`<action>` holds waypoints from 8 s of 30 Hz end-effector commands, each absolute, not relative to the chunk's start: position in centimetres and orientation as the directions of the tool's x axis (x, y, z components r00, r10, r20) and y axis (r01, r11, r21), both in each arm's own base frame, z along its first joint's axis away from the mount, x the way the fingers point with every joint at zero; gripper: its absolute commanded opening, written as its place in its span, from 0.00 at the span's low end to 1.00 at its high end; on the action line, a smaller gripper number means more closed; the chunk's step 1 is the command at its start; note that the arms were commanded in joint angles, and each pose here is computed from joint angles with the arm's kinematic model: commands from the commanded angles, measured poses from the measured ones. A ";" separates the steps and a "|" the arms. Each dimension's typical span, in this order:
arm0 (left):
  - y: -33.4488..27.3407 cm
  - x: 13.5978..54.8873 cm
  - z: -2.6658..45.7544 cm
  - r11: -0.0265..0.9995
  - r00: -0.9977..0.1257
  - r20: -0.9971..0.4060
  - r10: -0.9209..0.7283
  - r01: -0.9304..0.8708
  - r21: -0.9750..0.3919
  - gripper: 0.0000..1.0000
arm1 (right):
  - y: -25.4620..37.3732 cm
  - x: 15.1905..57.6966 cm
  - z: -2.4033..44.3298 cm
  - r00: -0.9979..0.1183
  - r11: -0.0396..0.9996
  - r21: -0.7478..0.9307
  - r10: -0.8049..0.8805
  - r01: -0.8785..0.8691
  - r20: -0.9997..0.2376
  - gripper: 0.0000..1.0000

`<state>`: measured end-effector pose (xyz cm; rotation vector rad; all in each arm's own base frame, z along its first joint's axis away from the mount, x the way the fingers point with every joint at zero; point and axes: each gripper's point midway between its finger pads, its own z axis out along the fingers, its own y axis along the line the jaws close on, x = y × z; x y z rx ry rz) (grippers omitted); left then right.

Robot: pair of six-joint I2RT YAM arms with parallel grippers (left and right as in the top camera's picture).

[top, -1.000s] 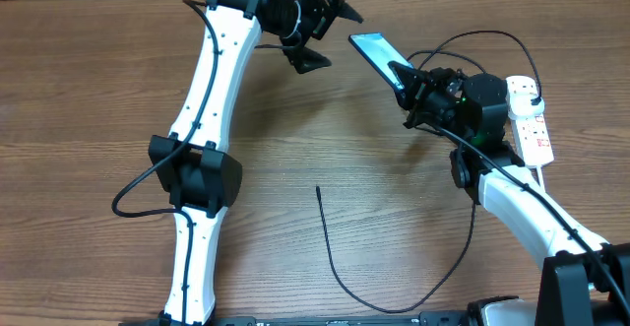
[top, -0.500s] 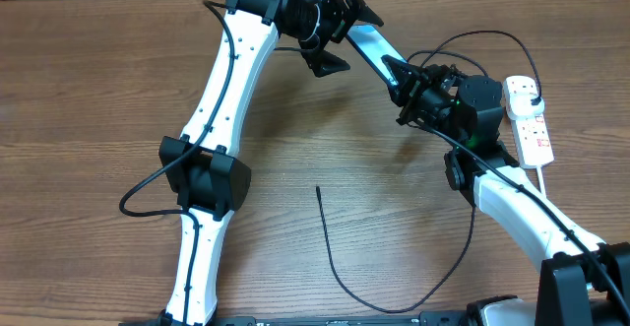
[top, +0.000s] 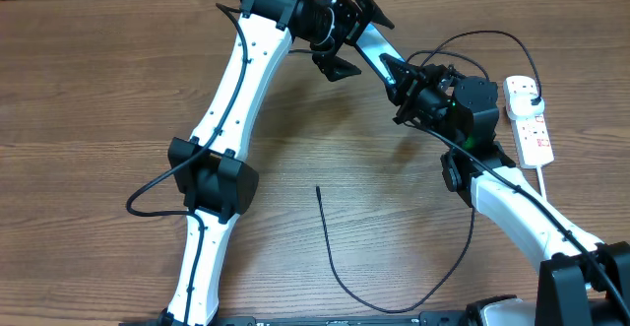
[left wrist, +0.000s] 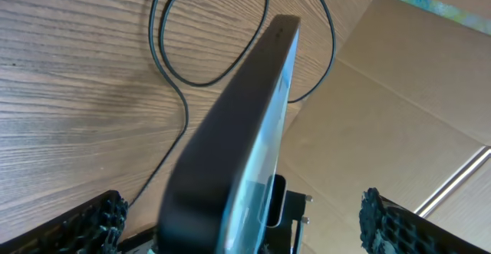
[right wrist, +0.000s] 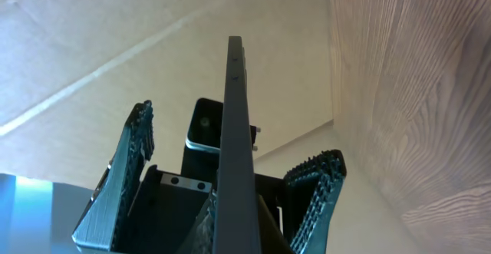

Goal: Plug charger to phone and switch on socket

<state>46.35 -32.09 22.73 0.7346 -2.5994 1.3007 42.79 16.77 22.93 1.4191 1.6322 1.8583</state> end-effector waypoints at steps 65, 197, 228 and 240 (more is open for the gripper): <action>-33.2 47.2 22.0 0.547 -0.838 0.220 -0.499 -0.502 -0.671 0.39 | 17.5 42.8 25.4 -0.507 -0.361 0.870 0.709 0.336 0.491 0.04; -20.9 49.5 27.0 0.385 -0.829 -0.543 0.131 0.547 -0.743 0.04 | 17.2 35.7 11.2 -0.861 0.642 0.757 0.449 0.123 -0.241 1.00; -18.0 49.5 27.8 0.336 -0.799 -0.592 0.110 0.590 -0.734 0.04 | 21.9 28.1 9.0 -0.918 0.974 0.185 -0.050 -0.132 -0.393 1.00; -18.0 49.5 27.8 0.337 -0.808 -0.580 0.104 0.577 -0.744 0.04 | 25.2 27.9 5.5 -0.948 0.971 0.042 -0.218 -0.234 -0.233 0.99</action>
